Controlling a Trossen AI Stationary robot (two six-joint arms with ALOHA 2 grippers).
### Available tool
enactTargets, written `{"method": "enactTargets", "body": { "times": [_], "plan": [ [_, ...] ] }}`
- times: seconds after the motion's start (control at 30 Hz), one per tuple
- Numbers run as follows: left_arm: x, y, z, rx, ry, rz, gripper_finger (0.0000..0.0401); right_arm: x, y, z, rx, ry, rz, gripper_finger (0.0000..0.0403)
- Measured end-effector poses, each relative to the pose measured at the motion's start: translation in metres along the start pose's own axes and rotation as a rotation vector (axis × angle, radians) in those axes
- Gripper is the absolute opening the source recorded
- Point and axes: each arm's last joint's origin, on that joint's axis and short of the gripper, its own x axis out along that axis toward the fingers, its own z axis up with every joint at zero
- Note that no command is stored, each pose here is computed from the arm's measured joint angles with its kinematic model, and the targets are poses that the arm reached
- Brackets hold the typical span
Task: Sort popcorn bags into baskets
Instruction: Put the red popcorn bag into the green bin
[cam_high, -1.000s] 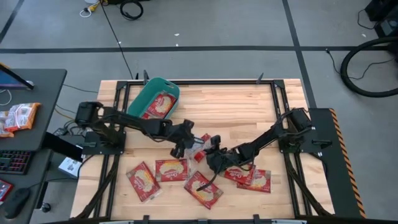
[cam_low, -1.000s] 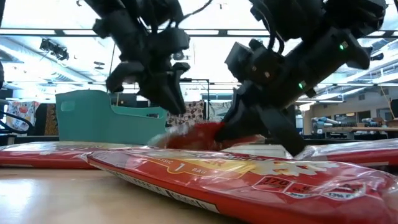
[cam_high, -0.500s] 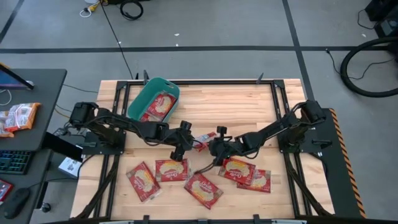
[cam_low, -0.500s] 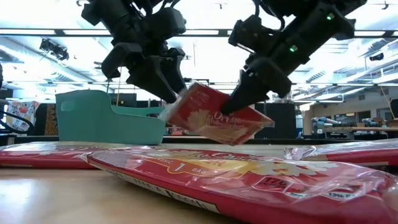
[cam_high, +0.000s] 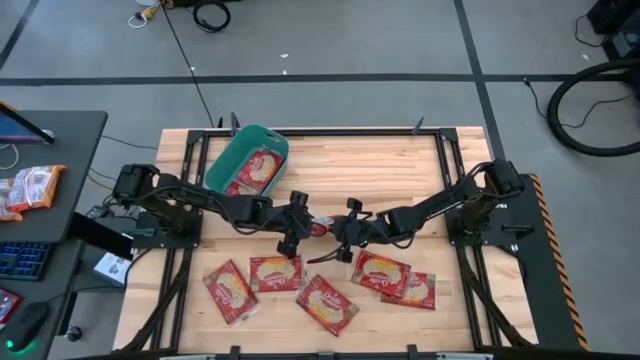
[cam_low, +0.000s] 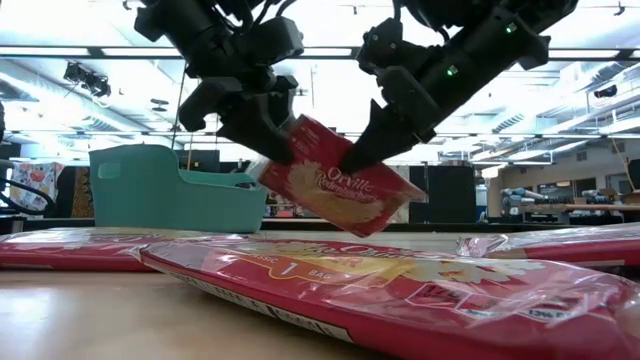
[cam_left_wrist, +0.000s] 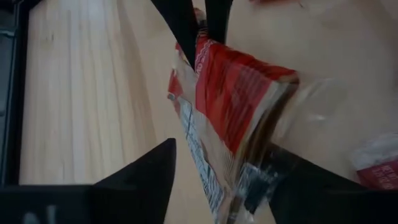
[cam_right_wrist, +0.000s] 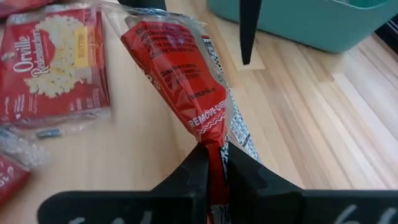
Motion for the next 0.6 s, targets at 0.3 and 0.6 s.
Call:
{"method": "enactTargets", "body": {
  "times": [0.3, 0.6],
  "plan": [
    [-0.0001, -0.0003, -0.0021, 0.041, 0.028, 0.015, 0.0127, 0.0005, 0.0009, 0.0044, 0.038, -0.035, 0.048, 0.0039],
    [0.0000, 0.0000, -0.0022, 0.013, 0.029, 0.017, 0.0059, -0.0001, 0.0016, 0.0066, 0.012, -0.054, 0.060, 0.0092]
  ]
}}
